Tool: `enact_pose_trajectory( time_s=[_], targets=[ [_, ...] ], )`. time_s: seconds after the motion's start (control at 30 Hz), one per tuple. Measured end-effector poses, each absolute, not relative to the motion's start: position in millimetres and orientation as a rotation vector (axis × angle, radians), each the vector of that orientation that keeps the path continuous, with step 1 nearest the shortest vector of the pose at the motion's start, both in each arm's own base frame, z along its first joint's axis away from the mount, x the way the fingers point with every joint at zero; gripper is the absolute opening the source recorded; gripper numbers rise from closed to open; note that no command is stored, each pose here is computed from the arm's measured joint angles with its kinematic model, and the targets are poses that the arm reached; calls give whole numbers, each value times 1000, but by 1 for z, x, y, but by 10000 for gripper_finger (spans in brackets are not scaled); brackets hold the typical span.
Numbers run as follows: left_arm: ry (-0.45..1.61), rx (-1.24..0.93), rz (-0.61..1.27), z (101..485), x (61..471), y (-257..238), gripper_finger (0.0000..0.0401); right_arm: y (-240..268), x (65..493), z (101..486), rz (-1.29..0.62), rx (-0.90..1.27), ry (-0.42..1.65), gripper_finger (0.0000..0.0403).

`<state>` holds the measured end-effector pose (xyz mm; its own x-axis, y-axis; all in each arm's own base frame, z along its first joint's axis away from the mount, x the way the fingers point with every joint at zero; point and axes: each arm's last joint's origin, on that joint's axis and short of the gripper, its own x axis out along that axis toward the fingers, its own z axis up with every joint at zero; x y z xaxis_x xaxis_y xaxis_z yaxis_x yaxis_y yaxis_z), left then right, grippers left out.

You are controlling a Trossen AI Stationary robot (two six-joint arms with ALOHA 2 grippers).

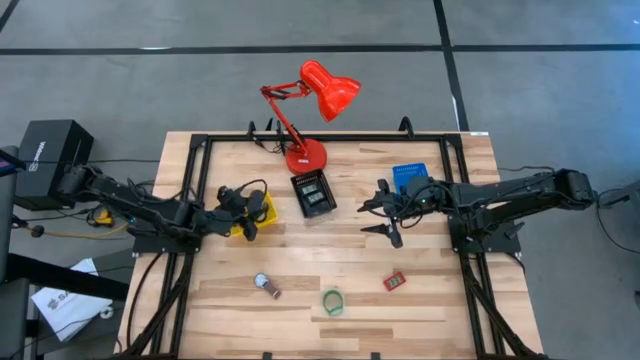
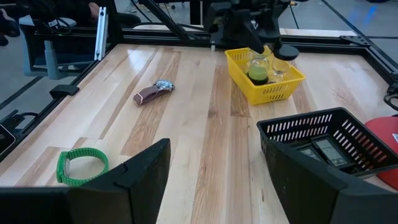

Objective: Pick & Place Office items
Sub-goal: Put the green hourglass into the yellow bin

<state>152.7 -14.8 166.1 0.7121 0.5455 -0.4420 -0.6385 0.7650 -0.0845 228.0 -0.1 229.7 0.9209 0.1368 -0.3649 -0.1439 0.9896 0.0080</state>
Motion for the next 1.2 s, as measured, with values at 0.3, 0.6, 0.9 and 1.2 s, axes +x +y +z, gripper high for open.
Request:
enact_pose_trajectory(
  time_s=[0.3, 0.6, 0.9, 1.2],
  targets=[
    [399, -237, 671, 158, 150, -14, 230, 0, 228, 230, 144, -20, 373, 253],
    [401, -238, 665, 158, 150, -14, 232, 0, 228, 230, 144, -22, 374, 253],
    [390, -246, 662, 159, 151, -14, 214, 0, 228, 230, 145, -21, 373, 253],
    [350, -182, 638, 165, 153, -15, 194, 0, 228, 230, 144, -19, 374, 253]
  ],
)
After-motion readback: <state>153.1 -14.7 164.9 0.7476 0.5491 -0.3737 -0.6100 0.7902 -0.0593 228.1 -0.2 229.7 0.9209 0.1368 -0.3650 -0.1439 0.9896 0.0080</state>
